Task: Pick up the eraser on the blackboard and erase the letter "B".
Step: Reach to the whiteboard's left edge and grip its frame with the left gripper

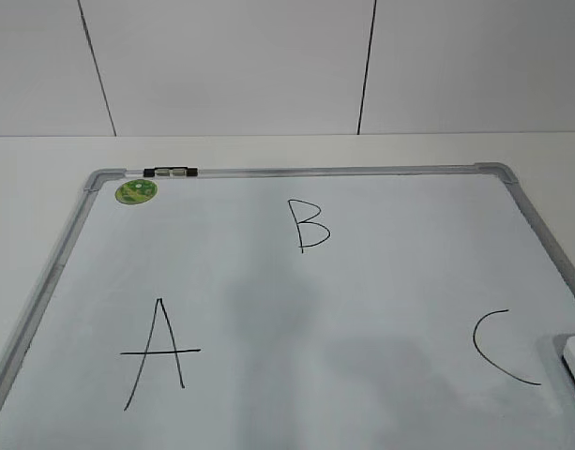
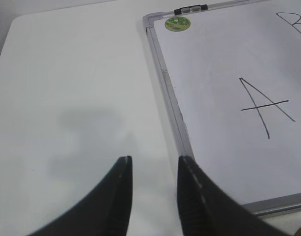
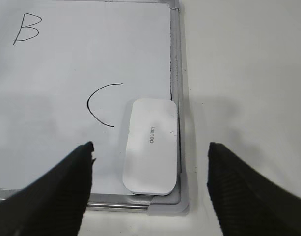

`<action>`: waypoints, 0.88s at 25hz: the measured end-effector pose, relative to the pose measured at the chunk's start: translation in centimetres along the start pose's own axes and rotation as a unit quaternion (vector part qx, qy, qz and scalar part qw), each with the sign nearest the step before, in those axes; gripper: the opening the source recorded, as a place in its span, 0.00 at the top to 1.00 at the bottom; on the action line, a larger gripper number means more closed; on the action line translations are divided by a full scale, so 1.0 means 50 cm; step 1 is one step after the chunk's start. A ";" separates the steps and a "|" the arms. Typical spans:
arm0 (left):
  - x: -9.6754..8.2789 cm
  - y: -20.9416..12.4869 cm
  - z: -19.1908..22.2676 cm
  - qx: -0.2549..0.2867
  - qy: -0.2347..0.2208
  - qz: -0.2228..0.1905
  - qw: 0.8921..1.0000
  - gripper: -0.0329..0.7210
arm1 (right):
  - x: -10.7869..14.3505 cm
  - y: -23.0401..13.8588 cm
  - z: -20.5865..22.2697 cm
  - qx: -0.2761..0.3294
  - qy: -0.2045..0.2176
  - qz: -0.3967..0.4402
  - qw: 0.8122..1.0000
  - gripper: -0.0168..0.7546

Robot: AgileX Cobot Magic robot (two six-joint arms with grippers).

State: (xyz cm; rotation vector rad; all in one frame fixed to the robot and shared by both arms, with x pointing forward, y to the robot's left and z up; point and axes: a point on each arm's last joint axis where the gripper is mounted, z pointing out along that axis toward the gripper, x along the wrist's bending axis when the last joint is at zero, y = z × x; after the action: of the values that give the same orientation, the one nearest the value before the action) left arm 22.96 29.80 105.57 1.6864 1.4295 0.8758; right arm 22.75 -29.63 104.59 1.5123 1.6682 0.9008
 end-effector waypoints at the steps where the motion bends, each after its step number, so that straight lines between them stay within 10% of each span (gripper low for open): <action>1: 0.000 0.000 0.000 0.000 0.000 0.000 1.000 0.64 | 0.000 0.000 0.000 0.000 0.000 0.000 1.000 0.22; 22: 0.000 0.000 0.000 0.000 0.000 0.000 1.000 0.64 | -0.006 0.064 0.020 0.087 -0.004 0.070 0.994 0.22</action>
State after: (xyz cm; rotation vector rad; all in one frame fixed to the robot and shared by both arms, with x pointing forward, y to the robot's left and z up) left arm 22.96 29.80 105.57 1.6864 1.4295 0.8758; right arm 25.27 -29.67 106.83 1.7649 1.6880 0.8380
